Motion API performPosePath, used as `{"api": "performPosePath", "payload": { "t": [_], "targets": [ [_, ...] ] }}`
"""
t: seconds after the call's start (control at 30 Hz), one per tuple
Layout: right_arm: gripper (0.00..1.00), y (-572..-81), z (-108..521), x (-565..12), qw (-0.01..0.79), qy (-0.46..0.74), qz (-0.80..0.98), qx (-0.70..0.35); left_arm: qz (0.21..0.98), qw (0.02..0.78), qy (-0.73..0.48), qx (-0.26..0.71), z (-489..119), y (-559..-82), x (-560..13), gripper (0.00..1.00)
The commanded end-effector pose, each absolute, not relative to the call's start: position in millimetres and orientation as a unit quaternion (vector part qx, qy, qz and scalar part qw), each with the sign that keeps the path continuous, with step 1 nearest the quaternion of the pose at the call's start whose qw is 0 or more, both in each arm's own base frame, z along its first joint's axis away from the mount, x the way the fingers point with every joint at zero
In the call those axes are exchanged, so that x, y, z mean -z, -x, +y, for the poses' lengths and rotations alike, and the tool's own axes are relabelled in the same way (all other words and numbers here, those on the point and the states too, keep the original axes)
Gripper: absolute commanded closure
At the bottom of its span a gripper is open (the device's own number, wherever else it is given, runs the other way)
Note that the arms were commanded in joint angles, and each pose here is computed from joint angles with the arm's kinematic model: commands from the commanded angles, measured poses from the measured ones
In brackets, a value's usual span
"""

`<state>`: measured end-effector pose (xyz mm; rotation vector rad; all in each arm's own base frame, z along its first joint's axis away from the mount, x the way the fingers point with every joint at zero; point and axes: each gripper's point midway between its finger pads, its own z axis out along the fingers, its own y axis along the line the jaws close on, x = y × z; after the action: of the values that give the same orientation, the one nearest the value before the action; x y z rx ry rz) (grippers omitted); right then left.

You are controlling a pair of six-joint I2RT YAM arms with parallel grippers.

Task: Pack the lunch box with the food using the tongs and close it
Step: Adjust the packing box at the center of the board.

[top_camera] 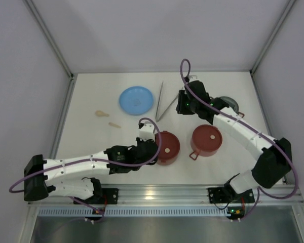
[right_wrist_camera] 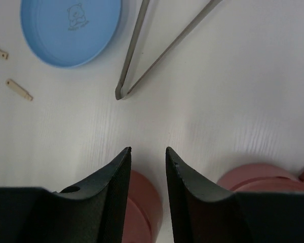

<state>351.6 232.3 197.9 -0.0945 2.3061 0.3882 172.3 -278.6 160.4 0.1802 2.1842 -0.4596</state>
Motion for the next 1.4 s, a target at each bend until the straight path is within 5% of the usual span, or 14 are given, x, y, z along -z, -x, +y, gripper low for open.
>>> {"api": "performPosePath", "payload": {
  "t": [0.0,0.23,0.6,1.1,1.37],
  "targets": [
    [0.67,-316,192,-180,0.368,0.011,0.924,-0.103,0.865,0.426,-0.091,0.249,-309,-163,-178,0.82],
    [0.66,-253,173,-113,0.321,0.015,0.940,-0.118,0.864,0.409,-0.123,0.268,-327,-138,-173,0.82],
    [0.68,-206,230,-80,0.291,0.104,0.946,-0.101,0.871,0.384,-0.127,0.277,-326,-123,-166,0.80],
    [0.68,-203,265,-55,0.273,0.126,0.950,-0.084,0.901,0.316,-0.148,0.258,-328,-93,-102,0.79],
    [0.68,-207,271,-57,0.276,0.122,0.950,-0.086,0.904,0.371,-0.084,0.197,-305,-120,-86,0.79]
  ]
}}
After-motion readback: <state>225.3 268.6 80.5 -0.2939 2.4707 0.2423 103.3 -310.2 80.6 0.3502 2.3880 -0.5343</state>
